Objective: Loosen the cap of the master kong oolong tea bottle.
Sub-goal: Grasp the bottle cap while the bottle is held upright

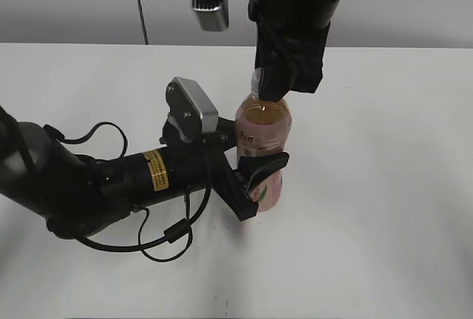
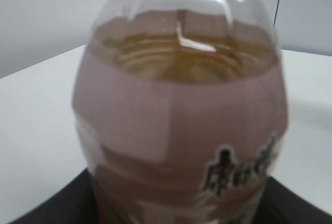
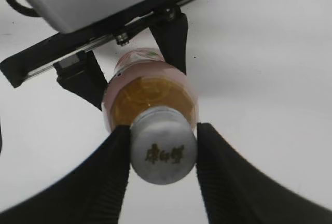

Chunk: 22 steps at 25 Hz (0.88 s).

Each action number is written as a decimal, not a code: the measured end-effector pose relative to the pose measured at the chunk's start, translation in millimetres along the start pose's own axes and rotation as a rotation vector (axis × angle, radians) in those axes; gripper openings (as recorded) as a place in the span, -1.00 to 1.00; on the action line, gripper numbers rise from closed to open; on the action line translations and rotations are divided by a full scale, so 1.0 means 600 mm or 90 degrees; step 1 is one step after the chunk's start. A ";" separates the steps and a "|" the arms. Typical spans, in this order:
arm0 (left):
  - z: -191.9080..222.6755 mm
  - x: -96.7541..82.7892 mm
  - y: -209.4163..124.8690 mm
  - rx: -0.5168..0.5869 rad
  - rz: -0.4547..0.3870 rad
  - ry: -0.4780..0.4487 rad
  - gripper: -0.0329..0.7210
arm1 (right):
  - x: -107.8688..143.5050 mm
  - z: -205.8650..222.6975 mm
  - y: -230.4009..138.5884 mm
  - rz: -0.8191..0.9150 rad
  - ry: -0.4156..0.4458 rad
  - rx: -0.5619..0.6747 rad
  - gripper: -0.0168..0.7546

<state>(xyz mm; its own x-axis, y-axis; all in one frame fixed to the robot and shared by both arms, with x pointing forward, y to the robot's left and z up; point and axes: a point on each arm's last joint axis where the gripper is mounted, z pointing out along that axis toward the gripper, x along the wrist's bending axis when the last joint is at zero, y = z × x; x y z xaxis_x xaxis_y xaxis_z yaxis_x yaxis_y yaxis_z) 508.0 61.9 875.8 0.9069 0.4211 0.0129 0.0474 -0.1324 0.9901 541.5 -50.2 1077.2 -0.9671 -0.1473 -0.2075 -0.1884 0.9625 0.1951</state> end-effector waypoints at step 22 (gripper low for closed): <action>0.000 -0.001 0.000 -0.001 -0.002 -0.005 0.10 | -0.007 -0.032 0.003 0.721 -0.035 -0.037 0.51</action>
<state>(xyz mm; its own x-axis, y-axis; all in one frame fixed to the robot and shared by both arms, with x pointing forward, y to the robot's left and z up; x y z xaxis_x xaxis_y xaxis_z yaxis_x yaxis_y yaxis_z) 507.4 61.6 875.9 0.9098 0.4150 0.0082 0.0501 -0.1294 0.9903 541.7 -52.1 1097.0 -0.5773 0.8131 0.0748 0.7811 0.5231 0.3411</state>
